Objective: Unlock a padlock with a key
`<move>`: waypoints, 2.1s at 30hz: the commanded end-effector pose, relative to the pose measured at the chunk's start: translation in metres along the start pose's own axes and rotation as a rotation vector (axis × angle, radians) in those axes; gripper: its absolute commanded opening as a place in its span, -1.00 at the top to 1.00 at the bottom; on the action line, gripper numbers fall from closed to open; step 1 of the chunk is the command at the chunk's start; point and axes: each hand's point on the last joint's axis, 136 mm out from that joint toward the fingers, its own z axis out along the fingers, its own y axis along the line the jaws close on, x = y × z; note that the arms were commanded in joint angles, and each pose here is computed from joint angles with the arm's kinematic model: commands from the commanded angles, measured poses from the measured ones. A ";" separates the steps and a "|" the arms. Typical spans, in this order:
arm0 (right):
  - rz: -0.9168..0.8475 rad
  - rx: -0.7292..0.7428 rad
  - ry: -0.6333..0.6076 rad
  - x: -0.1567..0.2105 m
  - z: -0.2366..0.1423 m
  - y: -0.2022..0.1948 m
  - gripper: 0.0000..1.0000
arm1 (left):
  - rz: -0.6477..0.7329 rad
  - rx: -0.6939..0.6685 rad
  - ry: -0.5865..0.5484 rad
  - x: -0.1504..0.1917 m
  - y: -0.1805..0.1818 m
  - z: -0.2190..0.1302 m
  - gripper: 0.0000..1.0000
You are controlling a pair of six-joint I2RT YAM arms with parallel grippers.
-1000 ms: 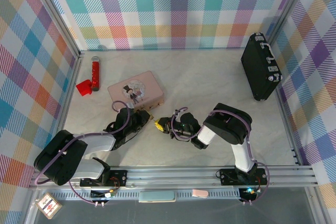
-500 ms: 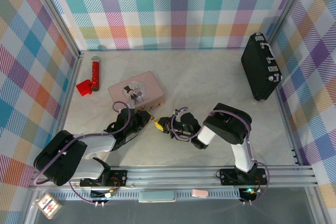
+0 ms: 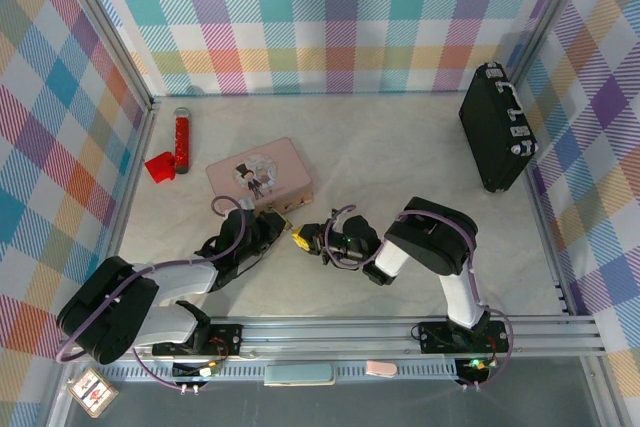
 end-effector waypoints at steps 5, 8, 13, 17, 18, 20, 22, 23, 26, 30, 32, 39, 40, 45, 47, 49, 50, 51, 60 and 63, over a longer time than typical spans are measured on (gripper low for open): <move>-0.022 -0.072 0.000 -0.002 0.007 0.021 1.00 | 0.012 0.178 0.028 0.009 -0.047 -0.010 1.00; -0.026 -0.076 -0.002 -0.003 0.007 0.022 1.00 | 0.013 0.183 0.038 0.013 -0.049 -0.010 1.00; -0.026 -0.073 -0.007 -0.006 0.007 0.021 1.00 | 0.014 0.182 0.052 0.021 -0.050 -0.011 1.00; -0.023 -0.076 -0.012 -0.010 0.005 0.023 1.00 | 0.021 0.187 0.067 0.030 -0.055 -0.011 1.00; -0.025 -0.081 -0.011 -0.010 0.006 0.025 1.00 | 0.024 0.186 0.070 0.032 -0.056 -0.010 1.00; -0.031 -0.089 -0.011 -0.012 0.006 0.028 1.00 | 0.030 0.186 0.078 0.037 -0.058 -0.010 1.00; -0.040 -0.094 -0.011 -0.013 0.006 0.031 1.00 | 0.037 0.186 0.084 0.042 -0.060 -0.009 1.00; -0.043 -0.094 -0.011 -0.013 0.006 0.032 1.00 | 0.043 0.182 0.090 0.045 -0.061 -0.008 1.00; -0.045 -0.095 -0.009 -0.015 0.007 0.033 1.00 | 0.046 0.177 0.096 0.049 -0.061 -0.005 1.00; -0.050 -0.095 0.020 -0.011 0.009 0.037 1.00 | 0.040 0.171 0.097 0.050 -0.058 -0.002 1.00; -0.067 -0.072 0.019 -0.010 0.007 0.035 0.93 | 0.036 0.165 0.093 0.050 -0.056 -0.001 1.00; -0.102 0.036 -0.008 -0.013 -0.006 0.023 0.44 | 0.032 0.128 0.069 0.043 -0.048 0.000 1.00; -0.110 0.052 -0.004 -0.012 -0.006 0.021 0.38 | 0.030 0.115 0.062 0.040 -0.045 0.000 1.00; -0.117 0.090 0.024 -0.009 -0.007 0.013 0.24 | -0.004 0.052 0.045 0.031 -0.034 0.001 1.00; -0.118 0.096 0.018 -0.011 -0.011 0.010 0.15 | 0.006 0.024 0.031 0.027 -0.031 0.001 1.00; -0.127 0.106 0.007 -0.012 -0.015 0.009 0.17 | 0.003 0.021 0.025 0.025 -0.028 0.001 1.00; -0.135 0.110 0.002 -0.013 -0.018 0.009 0.20 | 0.003 0.021 0.027 0.024 -0.028 0.001 1.00; -0.143 0.115 -0.001 -0.013 -0.020 0.010 0.21 | 0.006 0.025 0.033 0.023 -0.028 0.001 1.00; -0.387 0.292 -0.029 -0.014 -0.052 0.022 0.21 | 0.028 -0.004 0.045 0.021 -0.025 0.000 1.00; -0.557 0.510 -0.061 -0.021 -0.072 0.024 0.20 | 0.043 -0.014 0.047 0.021 -0.025 -0.001 1.00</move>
